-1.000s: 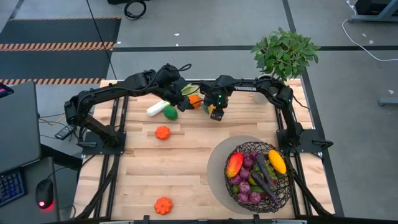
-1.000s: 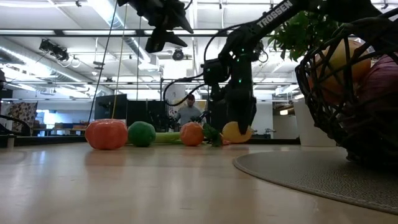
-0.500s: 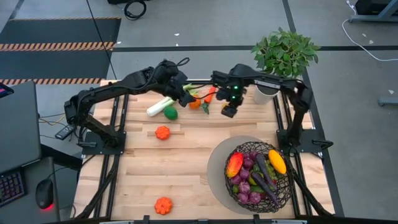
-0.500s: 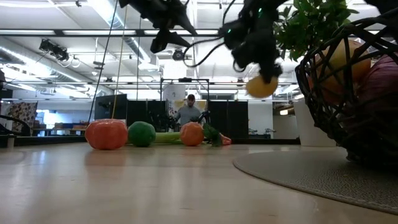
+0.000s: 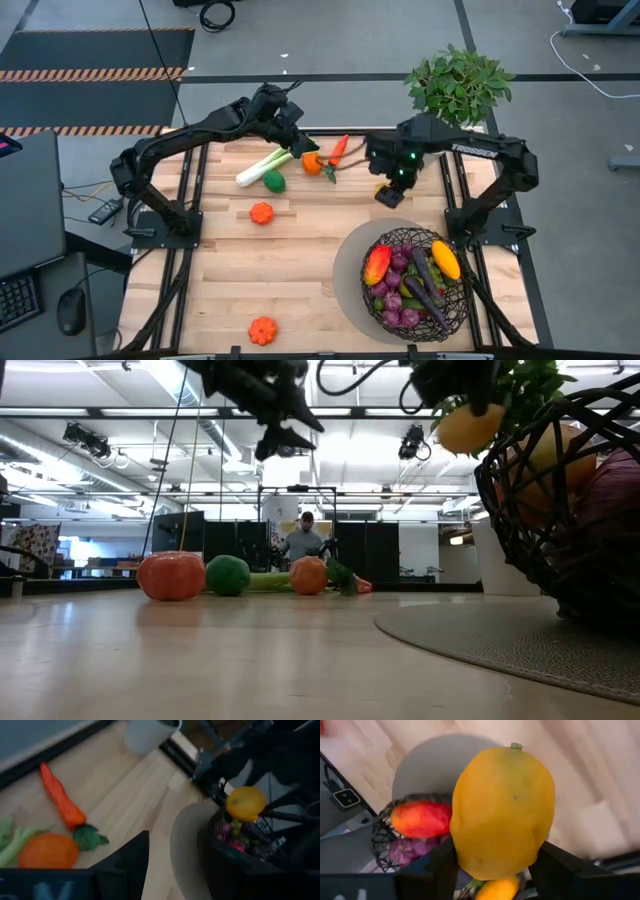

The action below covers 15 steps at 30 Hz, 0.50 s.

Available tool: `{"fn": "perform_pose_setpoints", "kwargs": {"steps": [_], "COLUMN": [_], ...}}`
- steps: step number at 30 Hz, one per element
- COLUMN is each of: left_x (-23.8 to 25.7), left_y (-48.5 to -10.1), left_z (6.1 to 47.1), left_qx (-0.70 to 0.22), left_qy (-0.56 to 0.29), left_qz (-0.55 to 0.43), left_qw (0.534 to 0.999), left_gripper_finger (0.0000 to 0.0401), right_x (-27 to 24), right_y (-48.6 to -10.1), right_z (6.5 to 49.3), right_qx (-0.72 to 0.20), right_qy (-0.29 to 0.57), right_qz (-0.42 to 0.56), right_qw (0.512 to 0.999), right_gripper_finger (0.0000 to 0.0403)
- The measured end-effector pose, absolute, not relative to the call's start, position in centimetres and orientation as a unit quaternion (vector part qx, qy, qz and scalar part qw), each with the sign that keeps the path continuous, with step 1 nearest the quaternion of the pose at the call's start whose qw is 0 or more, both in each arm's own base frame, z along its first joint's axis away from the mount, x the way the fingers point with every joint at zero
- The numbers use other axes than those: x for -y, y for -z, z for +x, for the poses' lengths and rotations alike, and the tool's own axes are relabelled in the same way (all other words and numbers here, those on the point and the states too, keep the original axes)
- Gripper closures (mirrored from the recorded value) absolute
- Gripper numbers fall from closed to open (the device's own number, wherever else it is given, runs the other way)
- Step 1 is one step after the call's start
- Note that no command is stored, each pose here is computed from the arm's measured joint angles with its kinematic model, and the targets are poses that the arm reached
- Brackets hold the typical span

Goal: Build produce basket
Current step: Put the yellow lemon into the black basket

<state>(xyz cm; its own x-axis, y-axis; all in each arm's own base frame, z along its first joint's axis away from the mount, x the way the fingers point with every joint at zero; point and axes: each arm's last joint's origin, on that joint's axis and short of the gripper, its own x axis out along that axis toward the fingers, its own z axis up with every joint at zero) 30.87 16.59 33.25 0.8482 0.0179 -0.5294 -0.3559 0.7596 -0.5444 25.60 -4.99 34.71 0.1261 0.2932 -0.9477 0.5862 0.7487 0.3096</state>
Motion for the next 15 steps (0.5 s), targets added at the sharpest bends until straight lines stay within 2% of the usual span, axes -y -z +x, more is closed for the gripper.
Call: {"fn": "perform_pose_setpoints", "kwargs": {"steps": [9, 15], "left_x": [-17.4, -16.2], "left_y": [-29.7, -27.9], "left_z": [33.8, 35.4], "left_qx": [-0.275, -0.304], "left_qy": [-0.044, -0.030], "left_qz": [-0.355, -0.369], "left_qw": [0.893, 0.878], "left_gripper_finger": [0.0229, 0.0229], "right_x": [-0.4, -3.8], "right_y": [-32.4, -31.2], "right_z": [23.3, 22.3], "right_qx": [-0.683, -0.669], "right_qy": [0.176, 0.186], "right_qz": [0.393, 0.408], "right_qw": [0.590, 0.593], "right_gripper_finger": [0.0192, 0.0192]}}
